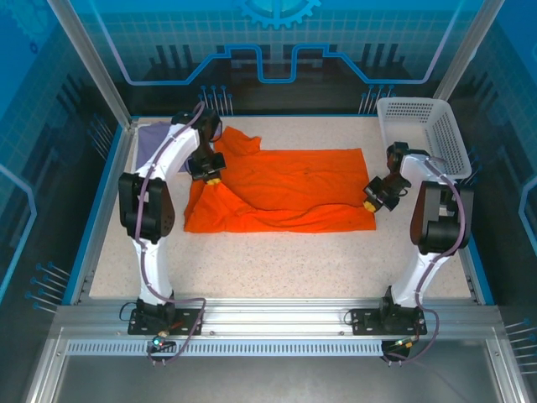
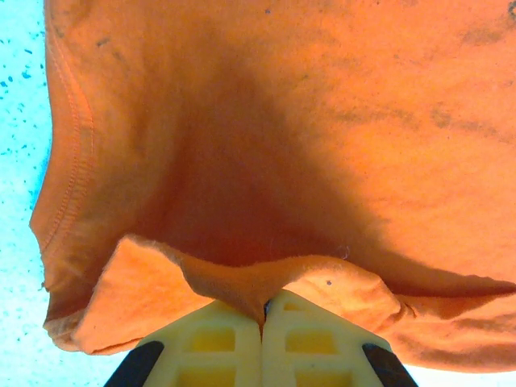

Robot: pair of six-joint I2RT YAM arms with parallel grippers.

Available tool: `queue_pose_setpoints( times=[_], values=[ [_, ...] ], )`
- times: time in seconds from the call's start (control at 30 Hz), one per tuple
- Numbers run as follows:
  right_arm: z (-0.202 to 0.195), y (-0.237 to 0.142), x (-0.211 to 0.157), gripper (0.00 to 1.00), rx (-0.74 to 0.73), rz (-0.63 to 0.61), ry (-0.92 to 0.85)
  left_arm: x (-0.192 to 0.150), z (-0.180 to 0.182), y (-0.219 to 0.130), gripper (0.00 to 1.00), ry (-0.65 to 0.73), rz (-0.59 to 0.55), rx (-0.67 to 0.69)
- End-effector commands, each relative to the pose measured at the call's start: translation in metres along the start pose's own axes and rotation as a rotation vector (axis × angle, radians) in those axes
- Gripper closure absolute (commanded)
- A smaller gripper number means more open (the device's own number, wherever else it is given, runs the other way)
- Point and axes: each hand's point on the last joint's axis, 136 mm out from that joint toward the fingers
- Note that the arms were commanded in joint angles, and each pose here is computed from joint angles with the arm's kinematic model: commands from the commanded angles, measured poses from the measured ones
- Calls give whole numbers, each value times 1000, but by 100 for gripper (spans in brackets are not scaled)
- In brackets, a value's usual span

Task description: Fold and stack the t-shirts

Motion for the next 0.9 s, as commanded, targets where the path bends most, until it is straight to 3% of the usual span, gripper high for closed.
queue_pose_setpoints(
  times=[0.0,0.13,0.17,0.2,0.27,0.33,0.43,0.57,0.63,0.77,0.87],
  values=[
    [3,4,3,100,-17,-8,19,11,-2,13,100,34,9,-4],
    [8,11,5,100,0,6,35,28,-7,29,100,22,-3,-19],
    [11,13,7,100,7,11,38,34,-9,33,96,11,-6,-29],
    [14,14,8,100,14,15,40,40,-10,37,89,-4,1,-34],
    [18,13,11,90,20,19,44,49,-10,35,65,-41,11,-31],
    [25,6,12,68,44,18,39,56,-12,14,43,-54,-34,-20],
    [32,-16,14,50,63,-22,6,55,-9,-31,19,-74,-140,-25],
    [48,-54,6,43,85,-105,-102,30,12,-61,17,-102,-170,-9],
    [73,-72,-18,42,95,-144,-237,8,26,-63,19,-151,-160,-39],
    [140,-72,-99,46,180,-99,-530,-39,58,-56,25,-337,-134,-241],
    [187,-43,-168,48,272,21,-665,-73,88,-38,28,-445,-121,-309]
  ],
)
Point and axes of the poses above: each hand's point on the last joint's axis, 136 mm out from that joint toward the fingers, its own y axis out along the fingers, its own z axis along the line the jaws close on, x = y × z, and after that the axes turned 1 degree about y, right-handed
